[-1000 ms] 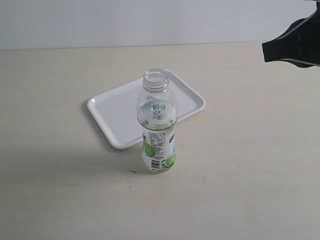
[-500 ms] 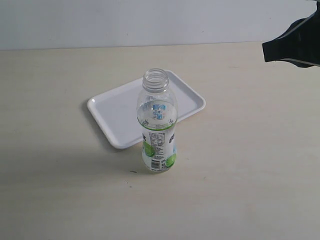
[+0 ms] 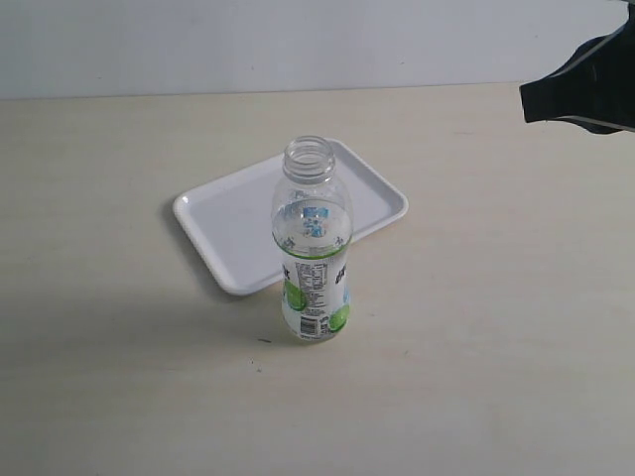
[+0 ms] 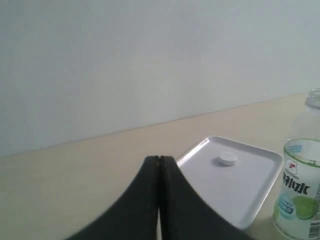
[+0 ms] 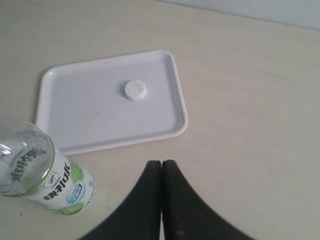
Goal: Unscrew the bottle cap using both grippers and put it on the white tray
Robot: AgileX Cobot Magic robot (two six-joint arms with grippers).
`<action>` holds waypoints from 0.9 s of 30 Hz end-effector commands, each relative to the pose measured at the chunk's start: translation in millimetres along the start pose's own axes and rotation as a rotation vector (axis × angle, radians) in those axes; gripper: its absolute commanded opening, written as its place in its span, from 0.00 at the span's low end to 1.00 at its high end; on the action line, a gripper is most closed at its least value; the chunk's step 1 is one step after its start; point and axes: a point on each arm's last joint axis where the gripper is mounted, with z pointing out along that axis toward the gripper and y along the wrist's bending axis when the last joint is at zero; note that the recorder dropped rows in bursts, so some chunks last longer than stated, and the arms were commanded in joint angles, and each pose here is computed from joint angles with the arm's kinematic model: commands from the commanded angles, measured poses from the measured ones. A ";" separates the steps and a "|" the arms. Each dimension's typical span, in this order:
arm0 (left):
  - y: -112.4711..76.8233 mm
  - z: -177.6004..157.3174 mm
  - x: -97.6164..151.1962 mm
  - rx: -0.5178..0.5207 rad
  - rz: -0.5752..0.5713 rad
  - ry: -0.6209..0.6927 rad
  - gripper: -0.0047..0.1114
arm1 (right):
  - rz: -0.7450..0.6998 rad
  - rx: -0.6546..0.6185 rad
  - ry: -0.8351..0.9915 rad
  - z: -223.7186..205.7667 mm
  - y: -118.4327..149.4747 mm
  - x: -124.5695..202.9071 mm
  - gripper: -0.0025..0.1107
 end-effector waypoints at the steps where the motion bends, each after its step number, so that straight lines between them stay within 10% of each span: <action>1: -3.6 -1.2 4.5 0.024 0.015 0.037 0.04 | -0.006 0.004 -0.011 -1.0 -0.3 0.0 0.02; 10: 2.2 3.1 51.9 -0.128 -0.081 0.256 0.04 | -0.005 0.004 -0.011 -1.0 -0.3 0.0 0.02; 27: 5.9 2.8 51.1 -0.183 -0.193 0.237 0.04 | -0.007 0.004 -0.011 -1.0 -0.3 0.0 0.02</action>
